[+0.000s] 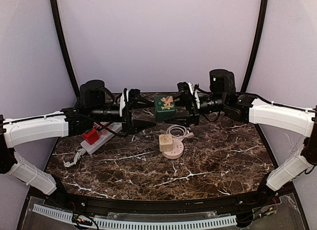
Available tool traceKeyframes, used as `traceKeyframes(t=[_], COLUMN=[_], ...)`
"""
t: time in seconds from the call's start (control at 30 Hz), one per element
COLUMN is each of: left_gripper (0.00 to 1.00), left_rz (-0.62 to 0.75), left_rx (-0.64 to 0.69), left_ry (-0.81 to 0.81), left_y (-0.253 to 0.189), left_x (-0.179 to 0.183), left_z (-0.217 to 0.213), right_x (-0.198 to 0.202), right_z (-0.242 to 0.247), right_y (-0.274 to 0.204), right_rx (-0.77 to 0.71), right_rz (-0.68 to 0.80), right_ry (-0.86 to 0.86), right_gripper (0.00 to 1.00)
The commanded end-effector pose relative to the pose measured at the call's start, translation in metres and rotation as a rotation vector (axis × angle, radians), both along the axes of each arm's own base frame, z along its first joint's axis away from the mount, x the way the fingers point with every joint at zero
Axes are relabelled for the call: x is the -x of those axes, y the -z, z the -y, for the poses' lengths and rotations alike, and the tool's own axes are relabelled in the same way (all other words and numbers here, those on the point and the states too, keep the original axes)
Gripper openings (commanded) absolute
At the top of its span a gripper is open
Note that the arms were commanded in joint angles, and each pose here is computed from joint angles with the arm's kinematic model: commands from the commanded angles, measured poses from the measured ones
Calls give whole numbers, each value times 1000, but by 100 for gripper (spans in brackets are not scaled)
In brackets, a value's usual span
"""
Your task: Insert the plug
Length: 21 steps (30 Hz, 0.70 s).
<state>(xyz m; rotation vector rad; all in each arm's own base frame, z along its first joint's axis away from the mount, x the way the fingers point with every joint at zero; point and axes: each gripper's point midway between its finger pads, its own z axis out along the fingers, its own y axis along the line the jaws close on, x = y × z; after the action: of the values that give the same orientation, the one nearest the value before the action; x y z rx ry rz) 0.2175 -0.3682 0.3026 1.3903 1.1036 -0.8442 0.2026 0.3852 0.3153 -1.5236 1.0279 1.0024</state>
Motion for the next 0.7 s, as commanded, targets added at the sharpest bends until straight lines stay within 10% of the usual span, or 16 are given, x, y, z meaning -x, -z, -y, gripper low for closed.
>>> traceKeyframes(t=[0.0, 0.37, 0.67], left_gripper=[72, 77, 26], left_rz=[11, -26, -58], left_rx=[91, 79, 93], left_ry=[-26, 0, 1], left_y=[-30, -23, -22], left_x=[-2, 1, -1], left_z=[7, 17, 22], right_x=[-9, -17, -22], right_z=[1, -8, -13], right_y=[-15, -8, 0], right_rx=[-55, -39, -28], right_rz=[39, 8, -18], right_ry=[57, 52, 63], right_gripper=[0, 0, 0])
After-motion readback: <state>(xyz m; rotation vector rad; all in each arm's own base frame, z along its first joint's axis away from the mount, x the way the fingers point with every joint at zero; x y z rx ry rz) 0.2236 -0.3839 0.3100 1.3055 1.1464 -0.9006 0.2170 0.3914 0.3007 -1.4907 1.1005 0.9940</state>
